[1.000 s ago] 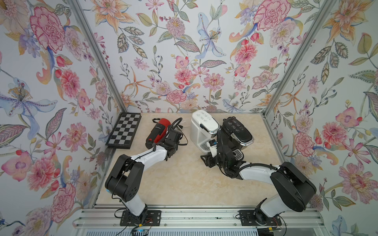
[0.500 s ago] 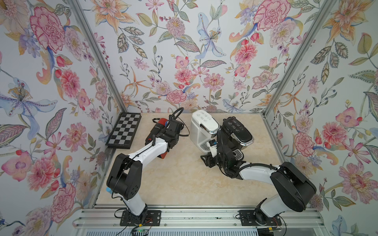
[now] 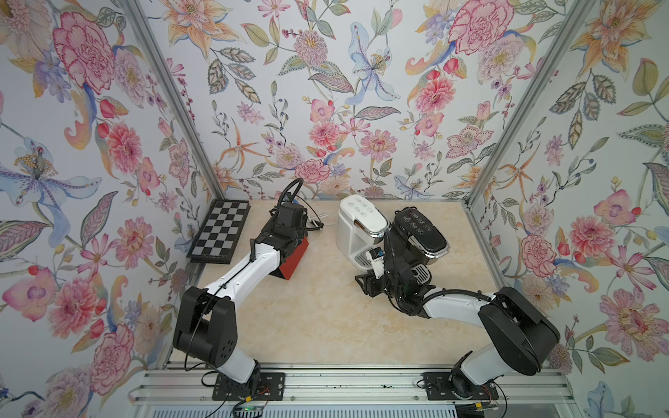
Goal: Wipe the surface of a coffee machine
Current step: Wipe the dirt from the surface of the coffee machine.
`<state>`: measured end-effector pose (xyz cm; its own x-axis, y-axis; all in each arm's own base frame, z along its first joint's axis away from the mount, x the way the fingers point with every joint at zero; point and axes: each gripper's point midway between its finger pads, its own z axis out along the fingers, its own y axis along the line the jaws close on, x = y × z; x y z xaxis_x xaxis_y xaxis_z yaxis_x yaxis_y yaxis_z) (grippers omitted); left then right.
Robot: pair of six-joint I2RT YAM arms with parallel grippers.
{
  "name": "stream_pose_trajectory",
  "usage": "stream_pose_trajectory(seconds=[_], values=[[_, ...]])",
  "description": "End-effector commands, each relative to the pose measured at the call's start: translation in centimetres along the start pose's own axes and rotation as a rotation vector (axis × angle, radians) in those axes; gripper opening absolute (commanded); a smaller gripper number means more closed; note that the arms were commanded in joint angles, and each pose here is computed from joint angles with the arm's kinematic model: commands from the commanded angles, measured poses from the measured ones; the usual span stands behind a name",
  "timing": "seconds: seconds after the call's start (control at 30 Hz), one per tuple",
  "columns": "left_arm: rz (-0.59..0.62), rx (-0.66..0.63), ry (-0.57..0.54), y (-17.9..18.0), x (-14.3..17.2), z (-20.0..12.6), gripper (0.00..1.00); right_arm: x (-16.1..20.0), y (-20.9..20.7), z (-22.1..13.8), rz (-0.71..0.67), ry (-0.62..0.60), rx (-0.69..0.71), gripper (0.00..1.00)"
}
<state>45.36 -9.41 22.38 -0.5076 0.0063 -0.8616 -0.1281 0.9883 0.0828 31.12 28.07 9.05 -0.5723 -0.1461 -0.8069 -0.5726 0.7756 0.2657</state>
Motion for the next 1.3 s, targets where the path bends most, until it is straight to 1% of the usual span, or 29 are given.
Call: stream_pose_trajectory(seconds=[0.0,0.2,0.3,0.37,0.53,0.67,0.9,1.13,1.27], values=[[-0.044,0.008,-0.047,0.7,-1.3,-0.7,0.04,-1.1,0.5,-0.1,-0.004,-0.026,-0.008,0.60],[-0.049,-0.028,-0.067,1.8,-1.7,-1.3,0.04,-1.1,0.4,-0.1,-0.003,-0.027,-0.005,0.60],[-0.063,-0.037,-0.046,2.6,-1.3,-0.9,0.04,-1.2,0.5,-0.1,-0.004,-0.027,-0.008,0.60],[-0.086,-0.032,-0.034,3.3,-0.9,-0.8,0.04,-1.2,0.5,-0.1,-0.004,-0.027,-0.007,0.60],[-0.137,-0.012,-0.090,4.4,-1.1,-1.8,0.04,-1.3,0.5,-0.2,-0.004,-0.029,-0.008,0.60],[-0.192,0.021,-0.088,5.1,-0.8,-1.9,0.04,-1.1,0.5,-0.1,-0.004,-0.026,-0.009,0.60],[-0.226,0.001,-0.059,6.8,1.5,-2.7,0.04,-1.3,0.4,-0.3,-0.006,-0.031,-0.004,0.60],[-0.268,-0.027,-0.038,8.8,4.8,-3.4,0.05,-1.2,0.5,-0.1,-0.002,-0.023,-0.009,0.60],[-0.268,-0.045,-0.005,9.5,6.4,-3.3,0.05,-1.1,0.5,0.0,-0.002,-0.020,-0.011,0.60]])
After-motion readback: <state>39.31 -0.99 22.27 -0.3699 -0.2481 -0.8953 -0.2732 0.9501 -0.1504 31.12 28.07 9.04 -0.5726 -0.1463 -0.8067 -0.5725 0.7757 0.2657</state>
